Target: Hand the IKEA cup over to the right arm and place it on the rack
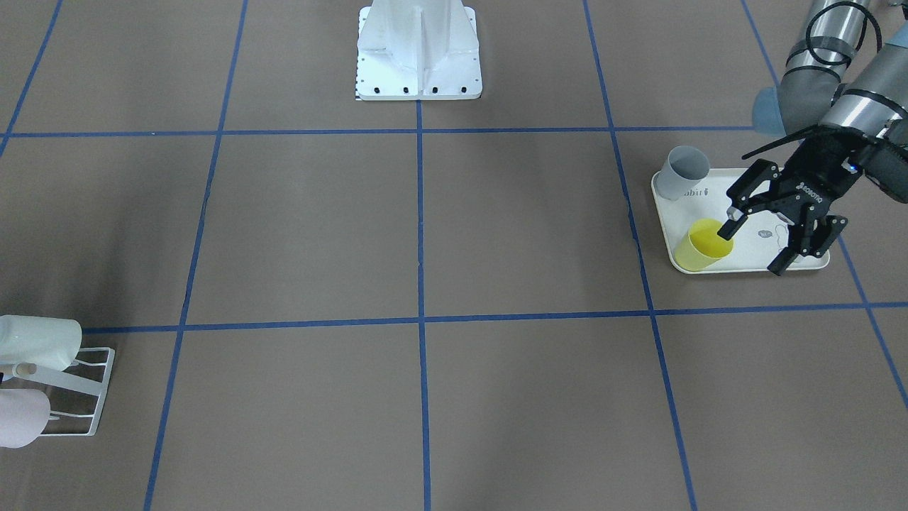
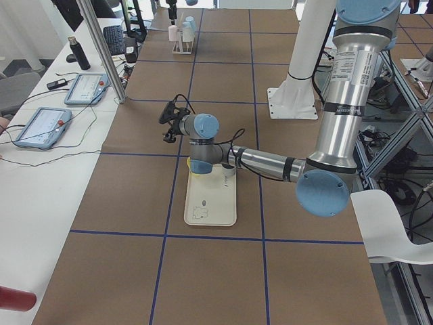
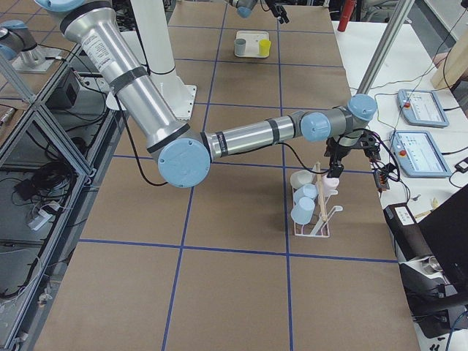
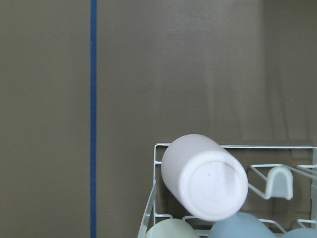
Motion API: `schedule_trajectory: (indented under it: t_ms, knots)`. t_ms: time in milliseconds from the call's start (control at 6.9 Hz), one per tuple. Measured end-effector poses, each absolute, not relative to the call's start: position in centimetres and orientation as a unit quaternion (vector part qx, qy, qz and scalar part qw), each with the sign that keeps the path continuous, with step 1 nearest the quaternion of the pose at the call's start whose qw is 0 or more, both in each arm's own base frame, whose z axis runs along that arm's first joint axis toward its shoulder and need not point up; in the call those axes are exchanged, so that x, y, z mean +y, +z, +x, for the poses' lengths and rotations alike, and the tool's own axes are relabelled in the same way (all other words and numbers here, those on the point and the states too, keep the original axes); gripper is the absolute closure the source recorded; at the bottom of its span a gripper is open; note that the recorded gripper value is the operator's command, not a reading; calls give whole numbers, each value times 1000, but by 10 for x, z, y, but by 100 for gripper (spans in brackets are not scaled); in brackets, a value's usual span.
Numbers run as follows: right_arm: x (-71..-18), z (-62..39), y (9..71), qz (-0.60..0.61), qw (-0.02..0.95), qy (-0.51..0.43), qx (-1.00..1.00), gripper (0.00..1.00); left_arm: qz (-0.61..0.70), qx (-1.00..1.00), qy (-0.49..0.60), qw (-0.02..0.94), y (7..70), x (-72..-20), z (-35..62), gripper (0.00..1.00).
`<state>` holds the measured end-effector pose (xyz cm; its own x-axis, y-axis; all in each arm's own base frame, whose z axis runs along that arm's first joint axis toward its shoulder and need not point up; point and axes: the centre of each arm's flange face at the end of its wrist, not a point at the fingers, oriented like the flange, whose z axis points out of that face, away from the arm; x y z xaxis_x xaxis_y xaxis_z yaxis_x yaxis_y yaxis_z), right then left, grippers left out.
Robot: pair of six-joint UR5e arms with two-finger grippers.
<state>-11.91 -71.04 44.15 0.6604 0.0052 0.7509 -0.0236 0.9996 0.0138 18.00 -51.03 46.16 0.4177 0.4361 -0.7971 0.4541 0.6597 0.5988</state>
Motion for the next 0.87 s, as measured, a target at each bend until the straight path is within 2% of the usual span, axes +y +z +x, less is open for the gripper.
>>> schedule_trajectory:
  t_ms: [435,869]
  knots:
    - [-638,-110,409,32,900,49,-433,0,404,435,49,803,537,-487,162,1]
    - [-610,-123,394,30,895,56,-441,0,275,454,80,844,535,-462,167,1]
